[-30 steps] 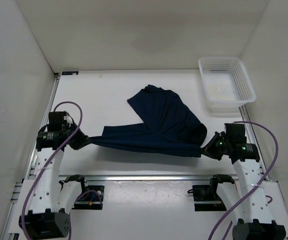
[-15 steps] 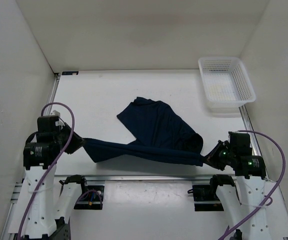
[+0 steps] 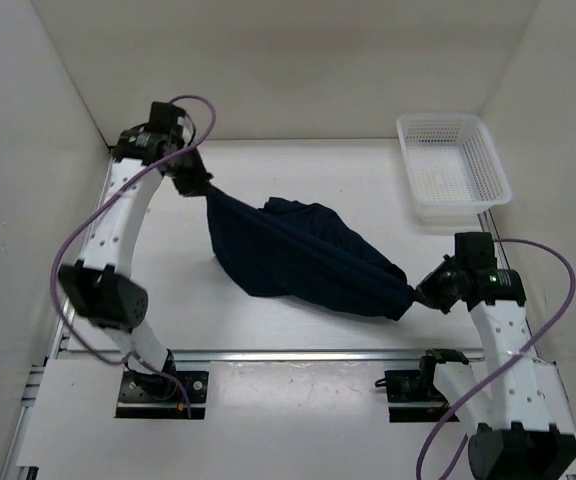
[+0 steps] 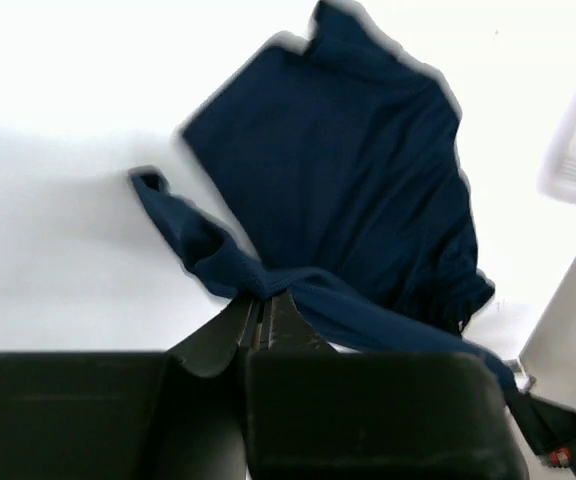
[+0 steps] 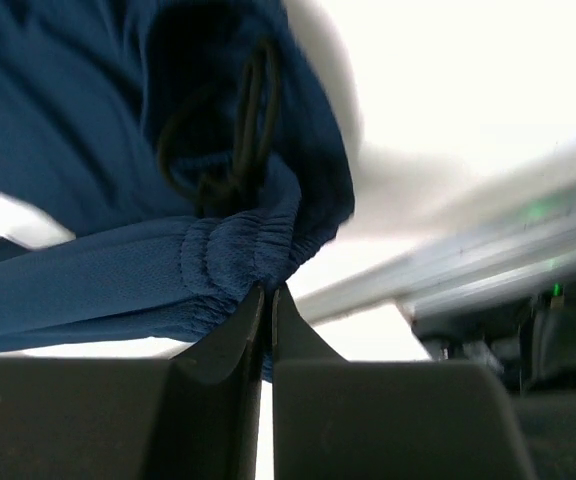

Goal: Fold and stack the shorts
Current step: Move the shorts to the center of the board

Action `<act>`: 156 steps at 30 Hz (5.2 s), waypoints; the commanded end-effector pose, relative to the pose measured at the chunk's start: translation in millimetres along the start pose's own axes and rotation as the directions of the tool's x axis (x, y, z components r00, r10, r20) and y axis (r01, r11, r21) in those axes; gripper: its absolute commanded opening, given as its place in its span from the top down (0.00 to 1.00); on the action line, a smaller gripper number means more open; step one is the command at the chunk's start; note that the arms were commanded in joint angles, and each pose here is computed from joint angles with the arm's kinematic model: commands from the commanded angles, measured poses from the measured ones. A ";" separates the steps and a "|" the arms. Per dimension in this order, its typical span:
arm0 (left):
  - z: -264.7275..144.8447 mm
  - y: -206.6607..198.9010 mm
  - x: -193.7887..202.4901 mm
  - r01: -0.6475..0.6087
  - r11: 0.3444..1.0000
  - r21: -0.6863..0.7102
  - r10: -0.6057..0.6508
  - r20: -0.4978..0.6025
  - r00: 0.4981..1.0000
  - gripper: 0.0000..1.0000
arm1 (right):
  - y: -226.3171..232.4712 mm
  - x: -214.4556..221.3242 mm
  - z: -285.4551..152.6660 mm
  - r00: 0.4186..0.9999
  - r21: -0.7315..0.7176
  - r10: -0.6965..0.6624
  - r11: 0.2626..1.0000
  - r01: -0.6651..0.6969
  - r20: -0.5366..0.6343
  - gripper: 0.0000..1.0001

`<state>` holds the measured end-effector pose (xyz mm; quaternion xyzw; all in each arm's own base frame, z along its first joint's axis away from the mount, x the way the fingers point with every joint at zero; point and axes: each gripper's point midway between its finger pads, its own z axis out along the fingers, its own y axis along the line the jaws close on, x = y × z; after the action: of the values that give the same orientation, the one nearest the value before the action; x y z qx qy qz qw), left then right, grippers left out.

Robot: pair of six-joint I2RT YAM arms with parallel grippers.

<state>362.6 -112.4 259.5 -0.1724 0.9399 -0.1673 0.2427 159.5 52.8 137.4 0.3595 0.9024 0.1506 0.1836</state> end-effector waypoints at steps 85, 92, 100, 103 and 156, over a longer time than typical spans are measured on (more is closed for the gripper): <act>75.1 -72.9 -147.7 -0.067 0.975 0.212 0.016 0.233 0.972 0.90 | 170.4 -161.4 -14.4 0.942 -0.173 -0.103 0.971 0.164 0.319 0.99; 42.0 -57.8 -125.3 -0.080 0.976 0.204 0.036 0.210 0.977 0.90 | 217.2 -97.9 -6.8 0.924 -0.296 -0.338 0.877 0.378 0.180 0.98; 55.7 -10.1 -96.4 -0.046 0.998 0.035 0.040 0.176 0.984 0.90 | 282.1 -17.7 68.6 0.827 -0.288 -0.562 0.788 0.544 0.021 0.35; 47.9 6.5 -99.2 -0.029 1.000 -0.010 0.030 0.189 0.982 0.90 | 302.9 -7.3 99.7 0.839 -0.263 -0.543 0.814 0.518 -0.030 0.34; 94.0 101.9 54.4 0.076 0.992 -0.102 -0.092 -0.165 0.982 0.29 | 81.3 -32.7 43.3 0.851 0.121 -0.446 0.895 0.429 0.279 0.36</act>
<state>313.8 -52.5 95.7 -0.2299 0.9594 -0.1392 0.0858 248.4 89.2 123.6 0.1432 0.9271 0.0023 0.3463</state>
